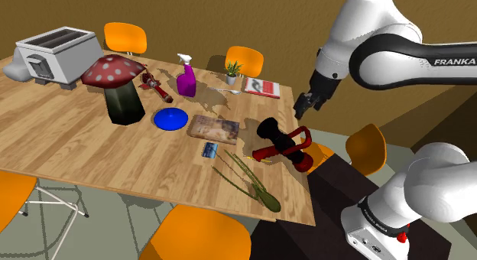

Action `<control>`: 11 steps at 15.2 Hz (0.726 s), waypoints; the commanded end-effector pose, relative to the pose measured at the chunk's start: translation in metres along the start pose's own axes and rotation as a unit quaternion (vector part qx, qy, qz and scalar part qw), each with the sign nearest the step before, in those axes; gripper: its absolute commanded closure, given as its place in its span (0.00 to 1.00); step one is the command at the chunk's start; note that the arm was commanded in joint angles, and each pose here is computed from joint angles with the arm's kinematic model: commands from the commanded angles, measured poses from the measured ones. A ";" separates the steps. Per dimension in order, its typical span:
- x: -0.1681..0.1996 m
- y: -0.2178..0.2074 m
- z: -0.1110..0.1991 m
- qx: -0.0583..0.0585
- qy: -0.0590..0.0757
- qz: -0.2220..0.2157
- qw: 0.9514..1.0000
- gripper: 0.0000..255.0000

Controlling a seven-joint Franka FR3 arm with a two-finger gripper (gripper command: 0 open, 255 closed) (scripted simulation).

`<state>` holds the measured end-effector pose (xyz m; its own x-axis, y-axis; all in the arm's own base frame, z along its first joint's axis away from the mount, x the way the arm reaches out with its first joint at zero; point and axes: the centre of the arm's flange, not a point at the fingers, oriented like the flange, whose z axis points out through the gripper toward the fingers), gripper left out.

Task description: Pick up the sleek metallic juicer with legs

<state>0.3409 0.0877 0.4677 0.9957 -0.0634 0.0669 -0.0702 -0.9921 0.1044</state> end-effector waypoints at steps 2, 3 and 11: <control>0.000 -0.031 0.025 0.002 0.000 -0.011 1.000 0.00; -0.001 -0.040 0.034 0.002 0.000 -0.015 1.000 0.00; -0.010 -0.116 0.106 0.006 -0.002 -0.045 0.999 0.00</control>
<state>0.3429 0.1838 0.3590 0.9984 0.0186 0.0543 0.0130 -0.9948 0.1012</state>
